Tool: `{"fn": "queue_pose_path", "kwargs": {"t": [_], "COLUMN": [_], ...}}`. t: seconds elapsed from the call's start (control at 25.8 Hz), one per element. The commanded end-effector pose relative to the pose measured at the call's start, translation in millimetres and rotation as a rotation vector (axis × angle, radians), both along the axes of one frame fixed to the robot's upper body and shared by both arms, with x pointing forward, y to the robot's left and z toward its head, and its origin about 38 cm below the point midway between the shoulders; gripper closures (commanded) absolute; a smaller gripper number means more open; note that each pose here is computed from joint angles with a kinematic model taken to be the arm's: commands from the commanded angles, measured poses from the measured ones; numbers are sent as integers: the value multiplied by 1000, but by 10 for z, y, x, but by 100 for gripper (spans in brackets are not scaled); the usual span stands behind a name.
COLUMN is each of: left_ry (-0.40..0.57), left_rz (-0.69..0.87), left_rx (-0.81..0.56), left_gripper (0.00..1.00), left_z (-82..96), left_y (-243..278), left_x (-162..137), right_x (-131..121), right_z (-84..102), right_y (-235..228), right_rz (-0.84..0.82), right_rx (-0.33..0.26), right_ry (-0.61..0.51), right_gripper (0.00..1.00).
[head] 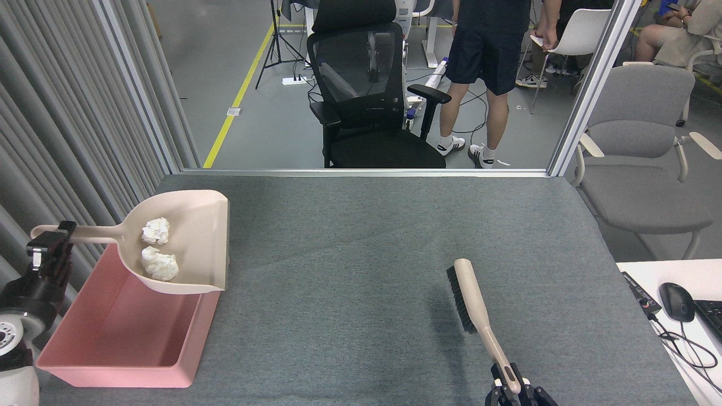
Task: Sweep and dump garbage into bin
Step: 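Lift the dustpan with the left gripper over the pink bin, then tilt the dustpan with the left gripper to dump paper into the bin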
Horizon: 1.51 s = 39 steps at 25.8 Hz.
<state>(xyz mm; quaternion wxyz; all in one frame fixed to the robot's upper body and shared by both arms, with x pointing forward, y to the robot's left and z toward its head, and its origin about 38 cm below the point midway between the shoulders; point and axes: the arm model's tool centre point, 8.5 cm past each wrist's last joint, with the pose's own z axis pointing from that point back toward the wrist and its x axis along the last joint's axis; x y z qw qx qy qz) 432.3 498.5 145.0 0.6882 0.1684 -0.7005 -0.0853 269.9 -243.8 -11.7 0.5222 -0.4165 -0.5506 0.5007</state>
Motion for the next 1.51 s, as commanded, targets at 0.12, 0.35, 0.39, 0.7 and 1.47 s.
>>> {"fn": "queue_pose_path", "kwargs": {"t": [0.12,0.35,0.39,0.7,1.47], "left_ry": [16,-5,-10,-3,-5], "left_rz": [106,129,123,12,82], "left_rx": [111,240,294,729,304], "left_gripper": [86,86,86,87,87], "left_z": [-40,147,211,569,986], "left_y": [954,1226,1219,1009,1067], "left_x": [-434,-537,-496,-223,31], "right_x": [12,5,5,-2,12], "right_z": [5,1,1,-1,33], "right_y": [14,17,23,37,31], "right_rz": [9,11,13,20,19], "right_rx": [2,3,5,9,15], "right_ry": [2,3,3,2,-10], "right_gripper": [89,88,88,88,87]}}
